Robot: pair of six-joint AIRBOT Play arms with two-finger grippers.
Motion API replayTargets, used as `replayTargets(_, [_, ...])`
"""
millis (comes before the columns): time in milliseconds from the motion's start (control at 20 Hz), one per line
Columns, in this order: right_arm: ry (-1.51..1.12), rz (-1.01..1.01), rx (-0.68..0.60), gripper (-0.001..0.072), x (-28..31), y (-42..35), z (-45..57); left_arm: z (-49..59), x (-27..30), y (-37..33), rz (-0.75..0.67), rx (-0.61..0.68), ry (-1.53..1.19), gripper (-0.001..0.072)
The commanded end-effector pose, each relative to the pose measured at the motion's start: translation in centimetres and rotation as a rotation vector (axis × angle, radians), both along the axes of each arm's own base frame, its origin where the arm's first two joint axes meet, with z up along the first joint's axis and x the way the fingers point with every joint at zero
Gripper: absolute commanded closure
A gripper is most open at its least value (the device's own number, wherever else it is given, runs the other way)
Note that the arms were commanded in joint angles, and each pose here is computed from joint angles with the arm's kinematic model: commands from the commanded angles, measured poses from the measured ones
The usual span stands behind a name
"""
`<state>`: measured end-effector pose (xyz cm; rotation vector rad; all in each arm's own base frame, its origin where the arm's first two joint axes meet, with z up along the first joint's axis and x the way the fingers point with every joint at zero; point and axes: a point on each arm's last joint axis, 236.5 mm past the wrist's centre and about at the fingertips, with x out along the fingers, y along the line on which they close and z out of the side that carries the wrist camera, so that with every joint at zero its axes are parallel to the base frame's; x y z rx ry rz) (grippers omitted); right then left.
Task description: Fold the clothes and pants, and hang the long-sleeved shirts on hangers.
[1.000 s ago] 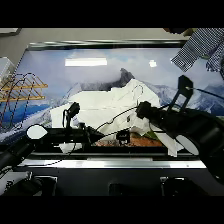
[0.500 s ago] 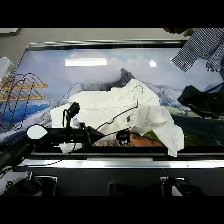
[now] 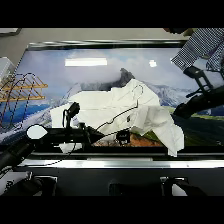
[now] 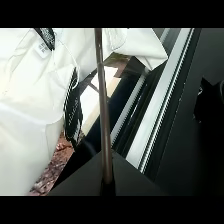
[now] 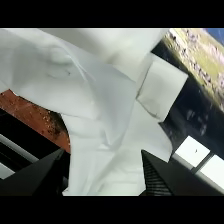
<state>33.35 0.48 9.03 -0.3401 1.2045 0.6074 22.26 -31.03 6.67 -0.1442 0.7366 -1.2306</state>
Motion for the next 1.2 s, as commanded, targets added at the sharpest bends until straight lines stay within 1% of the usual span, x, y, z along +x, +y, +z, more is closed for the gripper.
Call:
replayTargets(0, [-0.042, 0.33, -0.001, 0.0151, 1.1, 1.0, -2.3, 0.0, -0.2, 0.0, -0.007, -0.001, 0.002, 0.0689])
replayTargets(50, [-0.039, 0.331, -0.002, 0.0134, 1.5, 0.8, -2.8, 0.0, -0.2, -0.1, -0.007, -0.001, 0.002, 0.0689])
replayTargets(300, [-0.044, 0.393, 0.055, 0.0132, 2.6, 1.9, -4.5, 0.0, -0.2, 0.0, -0.007, -0.001, 0.002, 0.0689])
replayTargets(700, [-0.059, 0.439, 0.075, 0.0132, 4.7, 2.1, -7.5, 0.0, -0.2, 0.0, -0.007, -0.001, 0.002, 0.0689])
replayTargets(850, [-0.035, 0.447, 0.115, 0.0133, 4.7, 2.7, -8.5, 0.0, -0.2, -0.1, -0.007, -0.001, 0.002, 0.0689])
replayTargets(900, [-0.023, 0.447, 0.133, 0.0147, 4.6, 2.9, -8.8, 0.0, -0.2, -0.1, -0.007, -0.001, 0.002, 0.0688])
replayTargets(950, [-0.014, 0.446, 0.142, 0.0206, 4.6, 3.0, -9.2, 0.0, -0.2, -0.1, -0.007, -0.001, 0.002, 0.0689])
replayTargets(1000, [-0.007, 0.445, 0.146, 0.0211, 4.6, 3.0, -9.5, 0.0, -0.2, 0.0, -0.007, -0.001, 0.002, 0.0689])
replayTargets(1050, [0.001, 0.445, 0.15, 0.0233, 4.6, 3.0, -9.8, 0.0, -0.2, -0.1, -0.007, -0.001, 0.002, 0.0688])
replayTargets(1150, [0.013, 0.447, 0.155, 0.0366, 4.4, 3.1, -10.0, 0.0, -0.2, -0.1, -0.007, -0.001, 0.002, 0.0689])
